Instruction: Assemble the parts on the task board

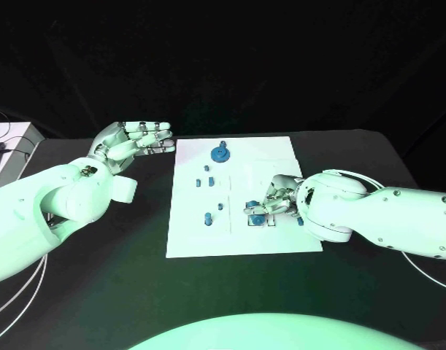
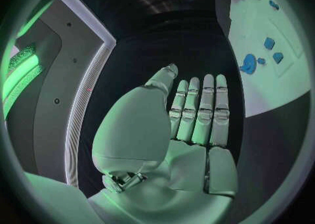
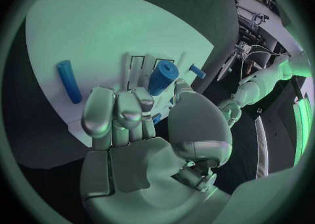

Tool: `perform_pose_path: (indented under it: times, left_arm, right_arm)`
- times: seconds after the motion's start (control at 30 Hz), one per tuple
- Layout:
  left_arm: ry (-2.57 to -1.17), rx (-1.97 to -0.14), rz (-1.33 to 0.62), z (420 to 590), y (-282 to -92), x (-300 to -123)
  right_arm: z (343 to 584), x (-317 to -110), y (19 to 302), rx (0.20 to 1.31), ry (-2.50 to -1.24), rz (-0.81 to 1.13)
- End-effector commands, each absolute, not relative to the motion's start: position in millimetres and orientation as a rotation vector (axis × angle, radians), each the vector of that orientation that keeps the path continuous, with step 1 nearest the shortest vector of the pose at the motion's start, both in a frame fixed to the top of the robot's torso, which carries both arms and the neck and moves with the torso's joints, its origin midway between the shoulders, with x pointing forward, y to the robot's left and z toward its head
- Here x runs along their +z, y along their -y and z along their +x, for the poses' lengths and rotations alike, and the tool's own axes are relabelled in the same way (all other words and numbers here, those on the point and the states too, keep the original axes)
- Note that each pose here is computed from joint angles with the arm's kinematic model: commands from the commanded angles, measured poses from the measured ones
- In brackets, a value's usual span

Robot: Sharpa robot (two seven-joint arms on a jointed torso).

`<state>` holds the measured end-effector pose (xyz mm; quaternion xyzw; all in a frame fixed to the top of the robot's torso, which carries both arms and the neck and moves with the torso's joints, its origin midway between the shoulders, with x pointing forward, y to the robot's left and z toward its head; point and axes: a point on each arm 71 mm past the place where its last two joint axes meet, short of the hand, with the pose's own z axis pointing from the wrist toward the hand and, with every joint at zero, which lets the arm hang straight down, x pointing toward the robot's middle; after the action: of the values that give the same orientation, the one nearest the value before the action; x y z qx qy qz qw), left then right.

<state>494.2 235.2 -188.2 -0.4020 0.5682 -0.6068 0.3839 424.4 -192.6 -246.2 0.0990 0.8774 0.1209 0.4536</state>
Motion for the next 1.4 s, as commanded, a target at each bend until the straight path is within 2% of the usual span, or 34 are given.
perform_pose_path:
  times: [0.03,0.43,0.83,1.4]
  left_arm:
    - [-1.451,-1.569,-1.020,493.5,-233.0,-187.3]
    - [-1.449,-1.567,-1.021,493.6,-233.6,-187.3]
    - [-1.449,-1.564,-1.022,493.9,-234.0,-187.6]
    - [-1.449,-1.562,-1.025,494.1,-233.0,-187.9]
  right_arm:
    - [424.5,-244.5,192.3,0.307,-2.132,0.246]
    - [417.9,-239.7,197.8,0.382,-2.096,0.253]
    - [407.4,-229.4,211.1,0.552,-2.053,0.270]
    - [409.1,-230.7,220.1,0.559,-2.058,0.239]
